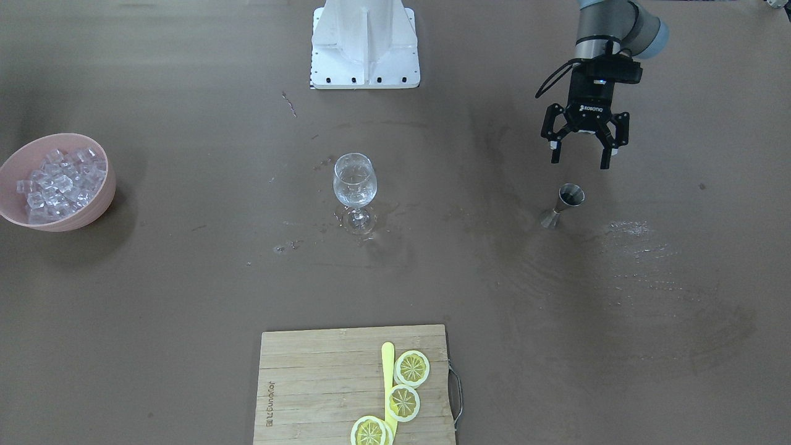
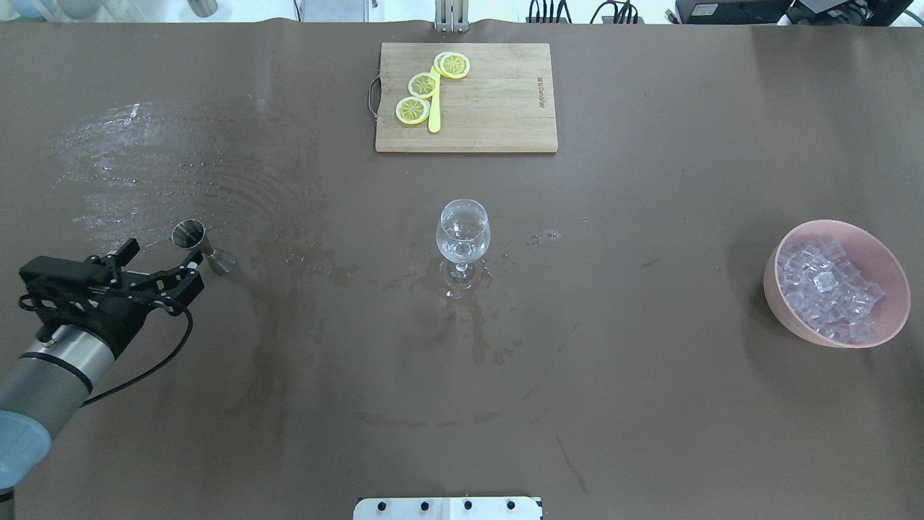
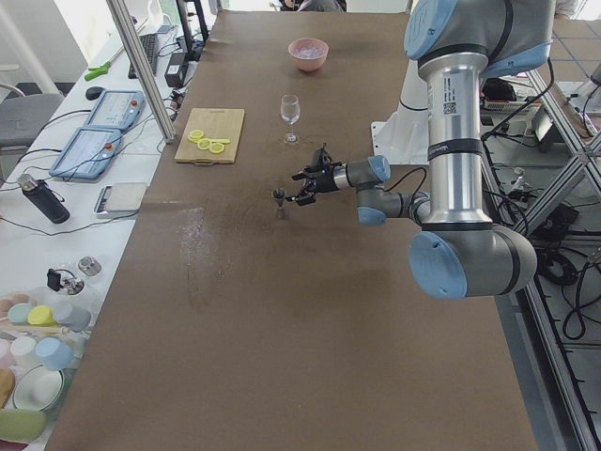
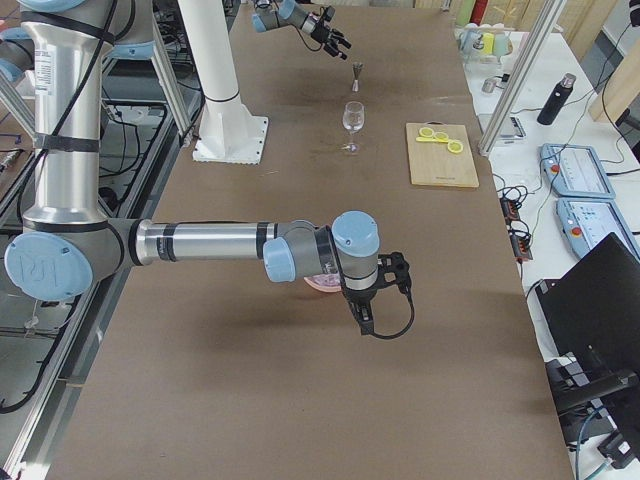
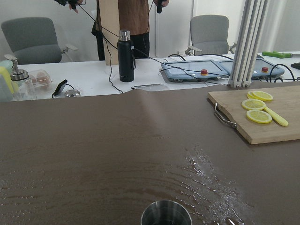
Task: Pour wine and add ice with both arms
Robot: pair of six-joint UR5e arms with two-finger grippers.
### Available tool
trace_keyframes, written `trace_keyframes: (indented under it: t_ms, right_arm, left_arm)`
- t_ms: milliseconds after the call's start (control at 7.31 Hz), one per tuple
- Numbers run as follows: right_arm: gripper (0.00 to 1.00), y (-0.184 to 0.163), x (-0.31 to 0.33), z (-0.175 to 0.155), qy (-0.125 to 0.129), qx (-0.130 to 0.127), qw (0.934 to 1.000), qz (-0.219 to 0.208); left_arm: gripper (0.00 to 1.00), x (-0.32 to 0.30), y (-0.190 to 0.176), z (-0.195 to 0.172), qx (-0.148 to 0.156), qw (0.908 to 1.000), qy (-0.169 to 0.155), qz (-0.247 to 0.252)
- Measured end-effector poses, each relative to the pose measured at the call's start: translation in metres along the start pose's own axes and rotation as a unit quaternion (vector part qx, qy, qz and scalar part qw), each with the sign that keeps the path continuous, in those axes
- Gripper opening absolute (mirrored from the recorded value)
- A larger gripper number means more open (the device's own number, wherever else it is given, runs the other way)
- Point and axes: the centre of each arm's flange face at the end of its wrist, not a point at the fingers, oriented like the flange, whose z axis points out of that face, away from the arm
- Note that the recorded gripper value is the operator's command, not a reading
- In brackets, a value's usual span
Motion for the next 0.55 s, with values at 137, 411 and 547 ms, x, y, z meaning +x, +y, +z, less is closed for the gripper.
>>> trace_keyframes:
  t_ms: [137, 411, 547]
  right_arm:
    - [1.0, -0.002, 0.0, 0.0, 0.0, 0.001, 1.0, -0.001]
    - [1.0, -0.004, -0.001, -0.001, 0.0, 0.002, 1.0, -0.002]
    - [1.0, -0.007, -0.002, -0.002, 0.0, 0.003, 1.0, -0.003]
  left_arm:
    - [0.98, 0.009, 0.008, 0.011, 0.008, 1.0, -0.004, 0.001]
    - [0.98, 0.014, 0.02, 0.024, 0.014, 0.9998, -0.012, 0.006]
    - [0.98, 0.014, 0.025, 0.029, 0.014, 0.9998, -0.014, 0.008]
